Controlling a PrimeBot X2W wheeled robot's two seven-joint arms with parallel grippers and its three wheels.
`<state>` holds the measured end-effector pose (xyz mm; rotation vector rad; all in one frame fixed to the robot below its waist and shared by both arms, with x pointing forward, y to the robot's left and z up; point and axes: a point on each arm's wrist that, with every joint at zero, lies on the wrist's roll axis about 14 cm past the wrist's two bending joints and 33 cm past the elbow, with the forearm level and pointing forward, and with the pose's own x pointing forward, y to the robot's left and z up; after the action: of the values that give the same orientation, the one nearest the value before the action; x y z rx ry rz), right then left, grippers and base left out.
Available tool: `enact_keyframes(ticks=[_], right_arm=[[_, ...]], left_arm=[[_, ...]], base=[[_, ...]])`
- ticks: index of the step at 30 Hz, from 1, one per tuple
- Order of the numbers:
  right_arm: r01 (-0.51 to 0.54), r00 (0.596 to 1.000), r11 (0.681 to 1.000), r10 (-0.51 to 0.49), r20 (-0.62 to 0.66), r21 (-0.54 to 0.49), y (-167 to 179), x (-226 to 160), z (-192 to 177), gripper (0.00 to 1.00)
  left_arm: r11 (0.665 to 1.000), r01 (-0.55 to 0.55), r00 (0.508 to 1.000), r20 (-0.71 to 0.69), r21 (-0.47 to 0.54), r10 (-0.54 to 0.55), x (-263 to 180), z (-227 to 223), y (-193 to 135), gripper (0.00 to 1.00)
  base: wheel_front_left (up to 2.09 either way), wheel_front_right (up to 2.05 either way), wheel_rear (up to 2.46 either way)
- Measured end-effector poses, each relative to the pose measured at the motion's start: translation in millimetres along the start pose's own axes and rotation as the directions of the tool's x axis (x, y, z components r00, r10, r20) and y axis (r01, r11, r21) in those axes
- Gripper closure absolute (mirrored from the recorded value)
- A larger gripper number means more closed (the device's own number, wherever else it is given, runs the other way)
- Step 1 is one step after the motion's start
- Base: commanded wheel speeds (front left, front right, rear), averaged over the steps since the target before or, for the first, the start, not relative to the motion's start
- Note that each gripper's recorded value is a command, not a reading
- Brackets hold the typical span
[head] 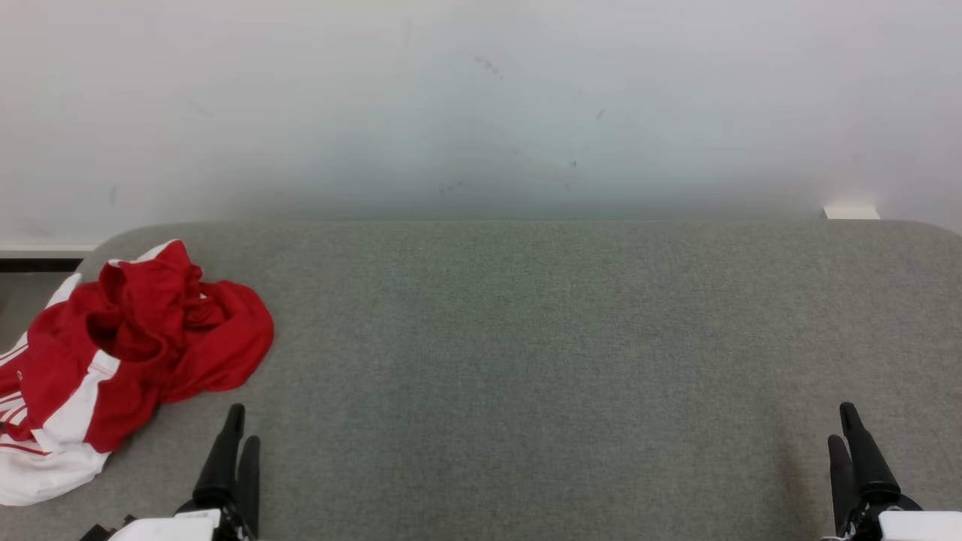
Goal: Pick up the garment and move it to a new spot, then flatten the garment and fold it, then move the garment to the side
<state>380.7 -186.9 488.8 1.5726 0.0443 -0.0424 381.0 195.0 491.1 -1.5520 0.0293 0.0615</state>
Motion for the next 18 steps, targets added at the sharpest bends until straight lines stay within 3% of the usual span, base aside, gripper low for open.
enact_keyframes(ticks=[10, 18], right_arm=[[-0.034, 0.999, 0.995, 0.034, -0.004, -0.092, 11.3, 1.5, -7.3, 0.00], [-0.070, 0.998, 0.978, 0.069, -0.014, -0.198, 22.1, 2.4, -14.1, 0.00]], left_arm=[[0.989, 0.029, 0.999, 0.011, 0.145, -0.031, 1.7, -1.2, -10.6, 0.00], [0.947, 0.054, 0.998, 0.013, 0.317, -0.061, 2.8, -3.4, -20.1, 0.00]], base=[[0.00, 0.00, 0.00], [0.00, 0.00, 0.00]])
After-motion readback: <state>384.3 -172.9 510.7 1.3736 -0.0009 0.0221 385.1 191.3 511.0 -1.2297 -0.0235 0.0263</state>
